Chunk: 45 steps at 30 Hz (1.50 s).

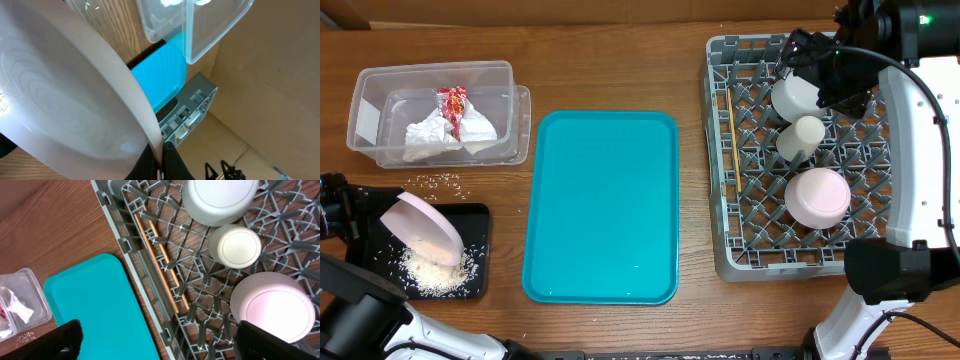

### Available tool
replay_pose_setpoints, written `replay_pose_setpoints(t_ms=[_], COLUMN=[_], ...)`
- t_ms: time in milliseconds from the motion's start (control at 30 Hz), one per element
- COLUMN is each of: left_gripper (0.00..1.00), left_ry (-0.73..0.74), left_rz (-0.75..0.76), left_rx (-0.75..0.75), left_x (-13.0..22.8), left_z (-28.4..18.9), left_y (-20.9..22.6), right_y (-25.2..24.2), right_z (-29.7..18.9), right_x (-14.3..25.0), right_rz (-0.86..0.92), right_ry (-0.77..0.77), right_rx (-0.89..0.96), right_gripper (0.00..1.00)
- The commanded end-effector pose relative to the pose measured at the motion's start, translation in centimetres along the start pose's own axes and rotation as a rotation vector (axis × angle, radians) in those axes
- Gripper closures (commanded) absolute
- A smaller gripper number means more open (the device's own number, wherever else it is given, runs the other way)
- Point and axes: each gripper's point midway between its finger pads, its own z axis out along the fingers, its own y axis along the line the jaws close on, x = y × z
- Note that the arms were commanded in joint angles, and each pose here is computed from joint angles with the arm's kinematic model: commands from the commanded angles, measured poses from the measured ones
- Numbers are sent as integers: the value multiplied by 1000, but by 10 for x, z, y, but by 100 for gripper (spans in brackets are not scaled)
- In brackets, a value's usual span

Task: Sort waste into correct bins and load items into the dishwasher
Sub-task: 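Tilt the plate with the left gripper to dump rice onto the black tray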

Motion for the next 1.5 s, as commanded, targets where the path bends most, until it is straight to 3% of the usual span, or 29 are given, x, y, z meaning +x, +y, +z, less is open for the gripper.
replay_pose_setpoints(t_ms=[0,567,800,1033,1067,1100,1167,1467], left_gripper=[96,96,96,96,96,96,96,96], left_ry=[-25,-62,-51,-67,-87,-73,-78,-46], left_rz=[0,-84,-24,157,54,44,123,93], left_rx=[-19,-124,-44,182,150,176,246,279], left_x=[0,-8,-7,-11,-19,-15,-15,-6], left_z=[-7,-8,-5,-9,-10,-11,-13,-14], left_y=[-2,16,0,-39,-33,-37,-49,-54], right_y=[2,2,2,2,2,2,2,2], right_z=[-7,-7,-7,-7,-7,-7,-7,-7], right_x=[-3,-3,-3,-3,-3,-3,-3,-3], right_rz=[3,3,3,3,3,3,3,3], right_ry=[-22,-22,-22,-22,-22,-22,-22,-22], right_rx=[-17,-17,-18,-17,-18,-17,-17,-18], right_gripper=[0,0,0,0,0,0,0,0])
